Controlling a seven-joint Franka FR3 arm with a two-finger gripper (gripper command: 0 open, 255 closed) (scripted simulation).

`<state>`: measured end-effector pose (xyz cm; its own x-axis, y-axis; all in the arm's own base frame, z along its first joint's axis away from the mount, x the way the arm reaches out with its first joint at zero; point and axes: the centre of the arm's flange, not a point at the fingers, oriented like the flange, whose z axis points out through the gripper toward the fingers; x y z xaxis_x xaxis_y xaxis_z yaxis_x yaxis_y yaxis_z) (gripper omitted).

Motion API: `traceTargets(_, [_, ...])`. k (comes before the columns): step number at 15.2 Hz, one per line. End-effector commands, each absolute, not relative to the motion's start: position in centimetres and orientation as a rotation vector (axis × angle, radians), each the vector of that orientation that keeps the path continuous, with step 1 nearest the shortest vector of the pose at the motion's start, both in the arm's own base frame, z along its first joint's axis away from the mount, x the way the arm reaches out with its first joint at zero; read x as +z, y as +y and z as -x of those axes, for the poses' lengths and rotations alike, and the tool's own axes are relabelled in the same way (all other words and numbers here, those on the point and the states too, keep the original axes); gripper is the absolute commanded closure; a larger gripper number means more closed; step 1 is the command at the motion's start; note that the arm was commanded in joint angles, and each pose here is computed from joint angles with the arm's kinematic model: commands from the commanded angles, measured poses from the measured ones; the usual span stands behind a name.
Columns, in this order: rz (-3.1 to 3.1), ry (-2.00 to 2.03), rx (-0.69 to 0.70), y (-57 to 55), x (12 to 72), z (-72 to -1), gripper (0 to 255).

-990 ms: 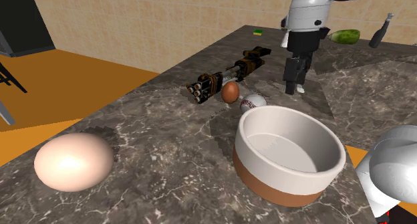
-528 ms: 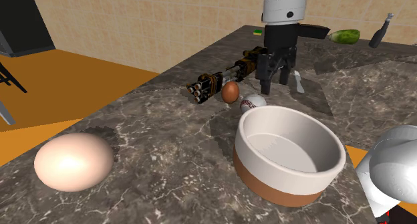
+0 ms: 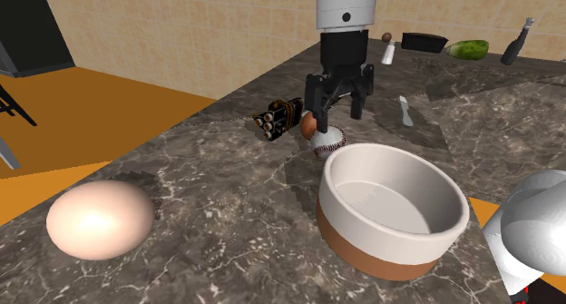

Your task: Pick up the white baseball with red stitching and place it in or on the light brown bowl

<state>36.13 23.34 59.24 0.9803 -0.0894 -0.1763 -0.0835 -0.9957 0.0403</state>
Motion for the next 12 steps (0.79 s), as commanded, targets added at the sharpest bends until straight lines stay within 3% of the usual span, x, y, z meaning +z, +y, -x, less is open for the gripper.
traceTargets(1, [-3.093, -0.14, -0.278, 23.5, 58.4, -36.0, 0])
traceTargets(12, [-3.093, -0.14, -0.278, 23.4, 56.0, -35.5, 0])
